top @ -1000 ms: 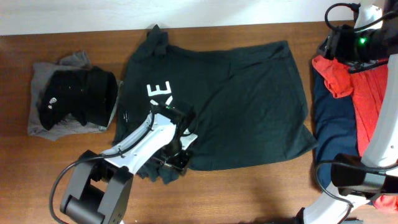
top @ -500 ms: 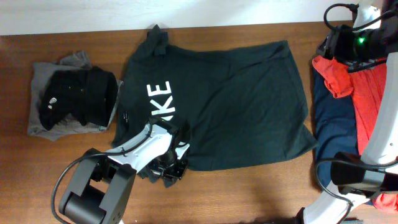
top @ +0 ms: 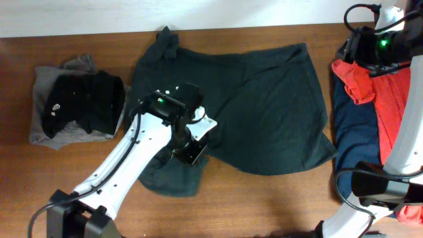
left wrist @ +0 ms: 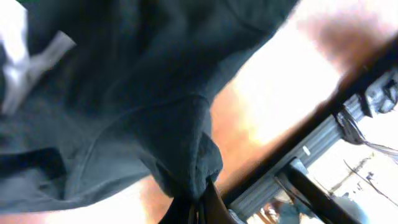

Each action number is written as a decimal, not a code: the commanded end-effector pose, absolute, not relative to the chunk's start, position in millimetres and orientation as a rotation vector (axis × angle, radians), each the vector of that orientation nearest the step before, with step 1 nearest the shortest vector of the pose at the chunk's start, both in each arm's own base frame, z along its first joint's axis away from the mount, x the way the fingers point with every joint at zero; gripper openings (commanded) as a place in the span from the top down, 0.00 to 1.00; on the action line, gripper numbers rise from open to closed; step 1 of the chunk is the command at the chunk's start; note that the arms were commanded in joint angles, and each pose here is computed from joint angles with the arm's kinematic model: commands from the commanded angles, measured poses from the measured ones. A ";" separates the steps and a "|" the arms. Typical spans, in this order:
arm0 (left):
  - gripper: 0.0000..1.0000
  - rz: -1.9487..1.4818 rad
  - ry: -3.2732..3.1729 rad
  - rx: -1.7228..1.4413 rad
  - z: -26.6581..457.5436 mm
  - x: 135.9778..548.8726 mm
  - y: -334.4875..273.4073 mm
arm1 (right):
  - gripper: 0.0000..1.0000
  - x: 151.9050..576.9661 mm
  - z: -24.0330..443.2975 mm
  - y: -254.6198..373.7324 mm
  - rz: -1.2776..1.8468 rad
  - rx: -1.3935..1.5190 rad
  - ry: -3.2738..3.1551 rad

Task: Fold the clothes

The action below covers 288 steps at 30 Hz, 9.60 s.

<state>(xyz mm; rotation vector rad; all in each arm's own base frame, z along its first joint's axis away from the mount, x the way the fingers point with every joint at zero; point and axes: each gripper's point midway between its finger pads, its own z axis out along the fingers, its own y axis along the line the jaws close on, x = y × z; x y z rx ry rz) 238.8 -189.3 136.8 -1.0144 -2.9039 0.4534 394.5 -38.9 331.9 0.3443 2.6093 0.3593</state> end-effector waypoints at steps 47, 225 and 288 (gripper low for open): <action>0.98 -0.031 -2.573 -1.237 32.3 190.9 -223.0 | 0.44 394.8 330.0 -40.3 0.358 0.350 2.615; 0.98 -0.430 -3.130 -0.536 145.0 316.4 -132.9 | 0.40 406.8 280.4 -51.7 0.319 0.409 2.743; 0.74 0.606 -2.929 0.188 39.3 303.5 -151.9 | 0.38 403.0 158.3 0.8 0.710 0.310 2.927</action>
